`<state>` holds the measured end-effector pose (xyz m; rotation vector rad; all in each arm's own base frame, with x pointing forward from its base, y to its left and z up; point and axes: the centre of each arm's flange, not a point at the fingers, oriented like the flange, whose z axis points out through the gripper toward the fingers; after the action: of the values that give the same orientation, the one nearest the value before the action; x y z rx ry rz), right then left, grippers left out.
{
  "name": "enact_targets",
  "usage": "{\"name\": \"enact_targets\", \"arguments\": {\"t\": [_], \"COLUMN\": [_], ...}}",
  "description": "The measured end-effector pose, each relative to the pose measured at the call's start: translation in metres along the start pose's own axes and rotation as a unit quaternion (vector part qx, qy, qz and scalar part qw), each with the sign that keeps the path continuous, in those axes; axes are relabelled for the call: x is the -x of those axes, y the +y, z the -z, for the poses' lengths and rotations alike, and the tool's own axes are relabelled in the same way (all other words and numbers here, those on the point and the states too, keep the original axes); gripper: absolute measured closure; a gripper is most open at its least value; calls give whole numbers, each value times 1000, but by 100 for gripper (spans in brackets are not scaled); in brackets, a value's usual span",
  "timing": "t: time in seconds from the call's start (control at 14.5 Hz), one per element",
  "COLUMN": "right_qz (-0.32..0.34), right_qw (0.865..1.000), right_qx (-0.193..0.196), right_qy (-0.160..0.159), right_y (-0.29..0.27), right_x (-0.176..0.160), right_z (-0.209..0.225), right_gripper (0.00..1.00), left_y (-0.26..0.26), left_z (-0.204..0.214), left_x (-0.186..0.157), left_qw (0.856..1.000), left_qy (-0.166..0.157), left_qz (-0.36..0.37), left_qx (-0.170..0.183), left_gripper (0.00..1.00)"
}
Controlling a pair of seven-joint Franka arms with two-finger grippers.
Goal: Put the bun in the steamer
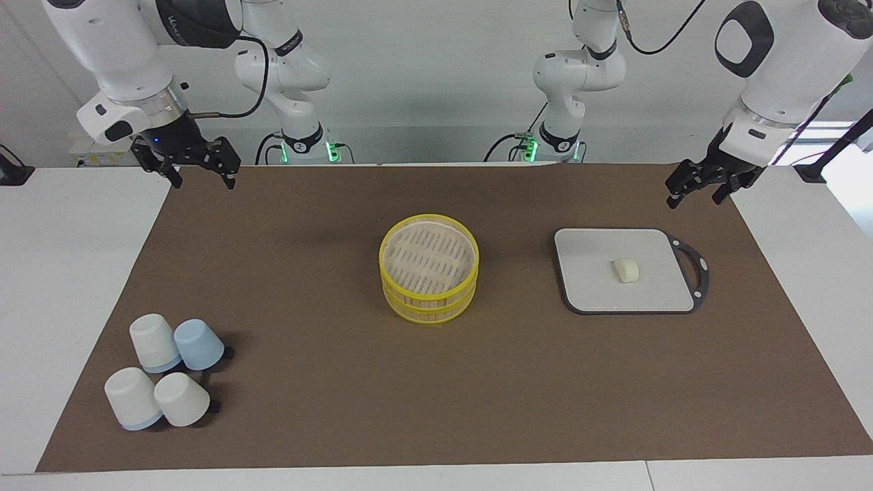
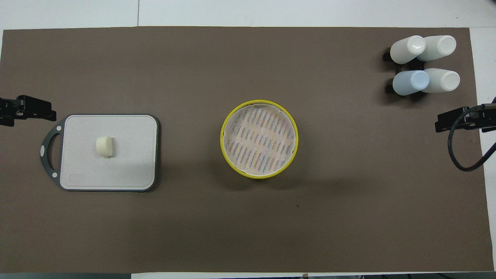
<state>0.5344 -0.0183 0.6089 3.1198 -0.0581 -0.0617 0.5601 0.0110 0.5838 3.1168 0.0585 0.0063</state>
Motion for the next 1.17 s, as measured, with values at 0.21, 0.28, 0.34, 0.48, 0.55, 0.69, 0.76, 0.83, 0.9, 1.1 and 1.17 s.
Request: {"name": "enact_targets", "arguments": {"t": [0.21,0.28,0.34,0.48,0.55,0.69,0.76,0.83,0.9,1.1,1.17], "right_qz": [2,5,10,2,0,0,-5,-10,-18,-41,-50], "right_qw": [1000,1000,1000,1000,1000,1000,1000,999,999,998,998], "right_qx": [-2,-5,-8,-10,-11,-12,-13,-15,-18,-33,-36], "right_qy": [10,14,20,26,28,25,26,28,29,29,30], "right_y": [-4,-9,-21,-63,-87,-141,-167,-191,-214,-285,-309], "right_x": [-2,-3,-4,-4,-4,-3,-4,-6,-8,-17,-18], "right_z": [2,3,3,2,-2,-15,-24,-33,-41,-58,-65], "right_gripper": [0,0,0,0,0,0,0,0,0,0,0], "left_y": [-10,-14,-16,-17,-18,-18,-17,-17,-15,-8,-5], "left_z": [-26,-35,-45,-71,-84,-107,-119,-134,-151,-194,-201], "left_x": [6,8,9,11,13,14,14,15,18,23,23], "left_qw": [1000,1000,1000,1000,1000,1000,1000,1000,1000,1000,1000], "left_qy": [11,12,13,11,7,4,5,6,5,-4,-8], "left_qz": [10,13,15,16,16,17,16,16,14,8,5], "left_qx": [1,1,1,1,1,0,0,-1,-1,-3,-3], "left_gripper": [0,0,0,0,0,0,0,0,0,0,0]}}
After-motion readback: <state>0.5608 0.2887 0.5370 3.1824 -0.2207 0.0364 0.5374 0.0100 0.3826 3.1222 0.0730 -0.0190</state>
